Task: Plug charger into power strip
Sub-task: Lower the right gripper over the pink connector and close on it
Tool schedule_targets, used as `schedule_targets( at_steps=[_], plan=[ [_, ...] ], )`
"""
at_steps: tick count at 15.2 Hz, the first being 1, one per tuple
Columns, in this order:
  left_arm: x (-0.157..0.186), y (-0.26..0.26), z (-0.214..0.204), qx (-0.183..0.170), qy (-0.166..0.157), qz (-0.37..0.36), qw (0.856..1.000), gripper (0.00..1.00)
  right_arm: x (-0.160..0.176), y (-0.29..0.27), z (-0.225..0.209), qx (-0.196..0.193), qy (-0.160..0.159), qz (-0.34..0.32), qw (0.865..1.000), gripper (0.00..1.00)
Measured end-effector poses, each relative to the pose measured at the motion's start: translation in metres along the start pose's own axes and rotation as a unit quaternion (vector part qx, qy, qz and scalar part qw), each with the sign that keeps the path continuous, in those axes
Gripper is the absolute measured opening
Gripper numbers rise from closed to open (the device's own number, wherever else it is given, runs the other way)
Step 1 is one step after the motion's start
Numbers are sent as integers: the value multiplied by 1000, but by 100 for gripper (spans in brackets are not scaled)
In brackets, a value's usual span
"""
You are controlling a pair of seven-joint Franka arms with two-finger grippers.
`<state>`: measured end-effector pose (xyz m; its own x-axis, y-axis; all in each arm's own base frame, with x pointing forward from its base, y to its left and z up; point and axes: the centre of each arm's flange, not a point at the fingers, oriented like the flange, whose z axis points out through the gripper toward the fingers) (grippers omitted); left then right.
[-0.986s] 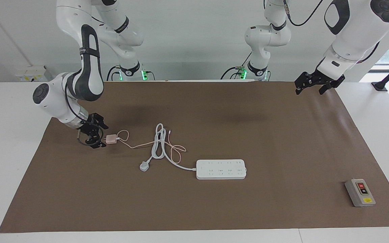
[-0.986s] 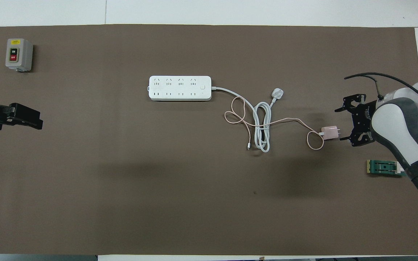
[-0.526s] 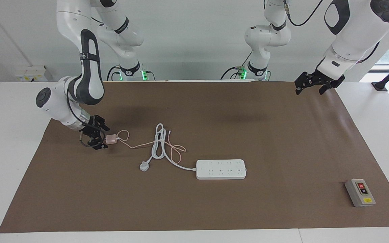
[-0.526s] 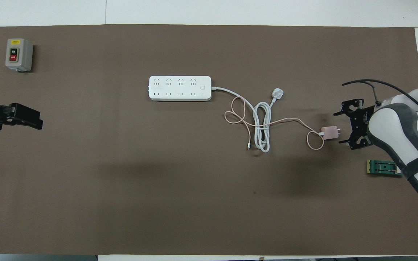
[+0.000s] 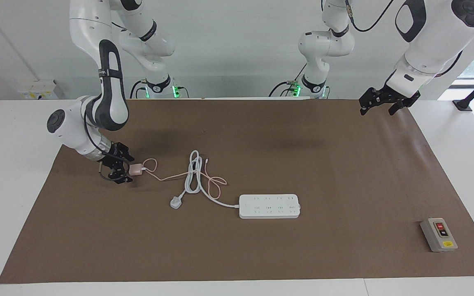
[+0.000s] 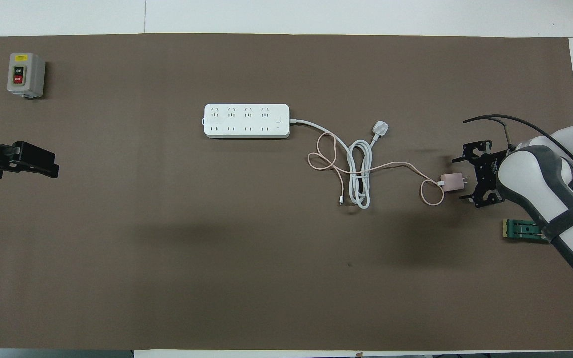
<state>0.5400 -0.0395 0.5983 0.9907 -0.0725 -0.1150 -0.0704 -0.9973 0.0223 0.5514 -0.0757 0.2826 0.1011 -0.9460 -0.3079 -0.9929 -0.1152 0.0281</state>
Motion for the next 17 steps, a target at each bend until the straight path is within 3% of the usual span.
schedule_targets(
  at_steps=[7,12,13,16,17],
  plan=[
    [0,0,0,0,0,0,1000,100,1,4,5,-3,0,-7,1000,98],
    [0,0,0,0,0,0,1000,100,1,8,11,-5,-8,-2,1000,86],
    [0,0,0,0,0,0,1000,100,1,8,10,-1,-15,2,1000,82],
    [0,0,0,0,0,0,1000,100,1,7,7,12,-30,2,999,53],
    [0,0,0,0,0,0,1000,100,1,7,8,12,-31,0,999,53]
  ],
)
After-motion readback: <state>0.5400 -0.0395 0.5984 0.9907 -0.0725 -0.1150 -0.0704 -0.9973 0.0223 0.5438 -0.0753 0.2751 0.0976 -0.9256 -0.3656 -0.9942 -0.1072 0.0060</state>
